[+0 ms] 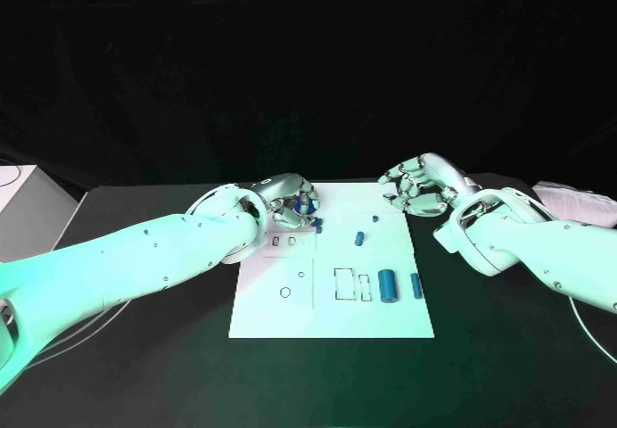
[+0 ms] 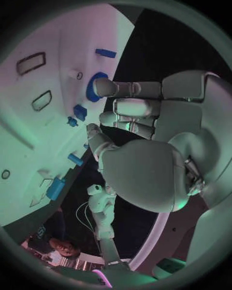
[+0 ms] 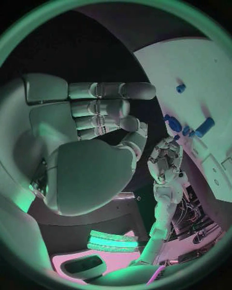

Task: Assemble the parts on the task board

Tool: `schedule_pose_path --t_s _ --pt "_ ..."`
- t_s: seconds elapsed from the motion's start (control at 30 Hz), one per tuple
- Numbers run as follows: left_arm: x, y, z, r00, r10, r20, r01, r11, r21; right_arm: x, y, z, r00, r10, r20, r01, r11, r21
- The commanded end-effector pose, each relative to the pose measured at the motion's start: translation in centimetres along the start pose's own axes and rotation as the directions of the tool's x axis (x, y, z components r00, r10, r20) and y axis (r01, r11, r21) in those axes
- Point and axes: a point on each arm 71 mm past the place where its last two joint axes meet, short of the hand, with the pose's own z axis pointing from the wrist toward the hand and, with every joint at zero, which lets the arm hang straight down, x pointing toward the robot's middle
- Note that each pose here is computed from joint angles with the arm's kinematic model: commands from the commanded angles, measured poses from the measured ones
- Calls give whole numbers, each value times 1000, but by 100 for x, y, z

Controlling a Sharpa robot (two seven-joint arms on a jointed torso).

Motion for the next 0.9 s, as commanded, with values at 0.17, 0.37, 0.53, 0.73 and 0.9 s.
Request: schedule_pose_path --t_s 0.17,0.37,0.53,0.73,0.9 --pt "70 8 61 994 101 -40 -103 994 -47 -14 10 -2 1000 11 26 -11 1000 4" --pt "98 -1 97 993 106 -49 -110 992 -65 -13 17 -3 1000 12 26 -12 1000 2" --pt "121 -8 109 992 107 -66 -111 991 -74 -12 20 -4 1000 14 25 -14 1000 2" --pt "151 -12 120 991 103 -84 -110 991 -81 -10 23 -4 1000 16 25 -16 1000 2" --pt "188 -25 135 991 94 -94 -102 991 -83 -6 27 -3 1000 17 23 -17 1000 1"
